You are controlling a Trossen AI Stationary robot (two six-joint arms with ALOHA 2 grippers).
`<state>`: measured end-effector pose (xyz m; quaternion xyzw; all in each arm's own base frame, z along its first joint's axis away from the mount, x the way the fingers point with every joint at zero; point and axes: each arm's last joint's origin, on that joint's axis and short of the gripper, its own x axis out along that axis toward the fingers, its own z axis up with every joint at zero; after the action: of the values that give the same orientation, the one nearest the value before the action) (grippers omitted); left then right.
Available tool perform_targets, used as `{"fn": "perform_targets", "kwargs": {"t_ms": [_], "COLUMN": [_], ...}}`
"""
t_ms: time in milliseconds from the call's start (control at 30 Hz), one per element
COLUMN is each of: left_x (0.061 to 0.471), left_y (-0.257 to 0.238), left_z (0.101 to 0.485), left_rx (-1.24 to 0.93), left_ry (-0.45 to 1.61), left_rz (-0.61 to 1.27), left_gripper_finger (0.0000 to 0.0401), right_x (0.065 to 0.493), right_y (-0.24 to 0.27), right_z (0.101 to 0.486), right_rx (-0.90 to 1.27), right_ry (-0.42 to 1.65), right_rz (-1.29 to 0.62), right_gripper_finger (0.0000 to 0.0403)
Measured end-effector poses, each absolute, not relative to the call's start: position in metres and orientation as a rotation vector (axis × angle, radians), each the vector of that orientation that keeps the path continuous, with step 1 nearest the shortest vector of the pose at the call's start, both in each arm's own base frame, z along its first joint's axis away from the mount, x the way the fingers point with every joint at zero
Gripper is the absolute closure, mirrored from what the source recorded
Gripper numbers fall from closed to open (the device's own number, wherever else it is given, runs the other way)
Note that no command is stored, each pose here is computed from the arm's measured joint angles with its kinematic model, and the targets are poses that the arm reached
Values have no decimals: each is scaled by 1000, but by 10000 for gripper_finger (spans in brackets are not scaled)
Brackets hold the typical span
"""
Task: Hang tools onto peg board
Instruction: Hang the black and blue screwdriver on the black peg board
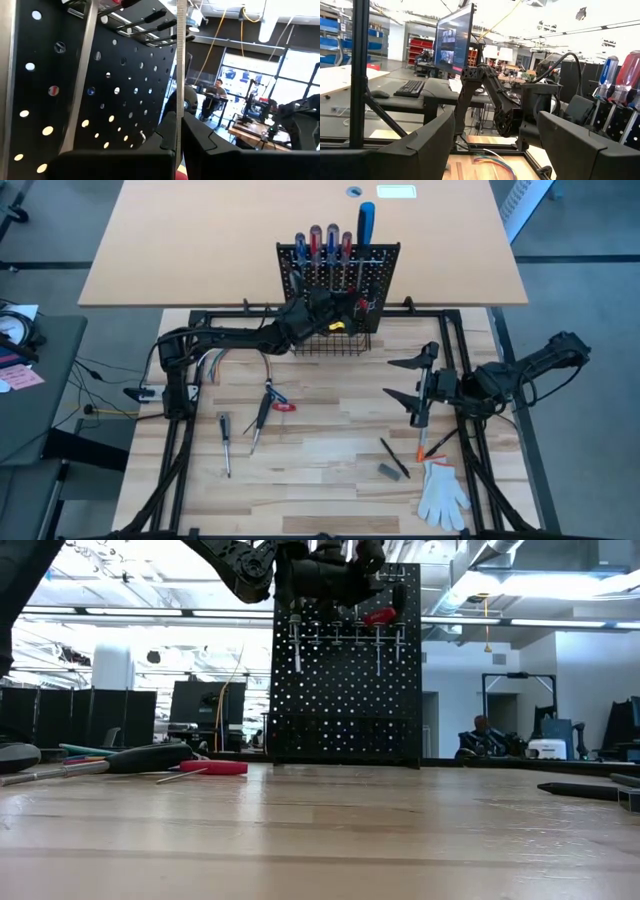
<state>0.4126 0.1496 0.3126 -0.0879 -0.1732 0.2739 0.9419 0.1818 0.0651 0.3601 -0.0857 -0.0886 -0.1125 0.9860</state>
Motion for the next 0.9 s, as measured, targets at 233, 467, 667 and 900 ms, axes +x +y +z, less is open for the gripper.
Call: {"fn": "perform_targets", "kwargs": {"t_ms": [233,467,667,900], "left_x": [412,413,416,418], "left_y": [152,152,145,139], "left_z": [310,307,305,302], "left_rx": [-207,-247,-272,-294], "left_ry": [-336,-308,-294,-274], "left_rz": [582,584,575,597], "left_gripper_finger": [401,398,398,398], "right_x": [182,182,182,182], "right_y": [65,65,65,65], "right_z": [360,360,360,360], "right_rx": [-174,-174,-174,-174], "right_ry": [-175,-175,-175,-175], "right_rz": [-225,-225,-225,-225], "right_gripper_finger": [111,111,111,111]}}
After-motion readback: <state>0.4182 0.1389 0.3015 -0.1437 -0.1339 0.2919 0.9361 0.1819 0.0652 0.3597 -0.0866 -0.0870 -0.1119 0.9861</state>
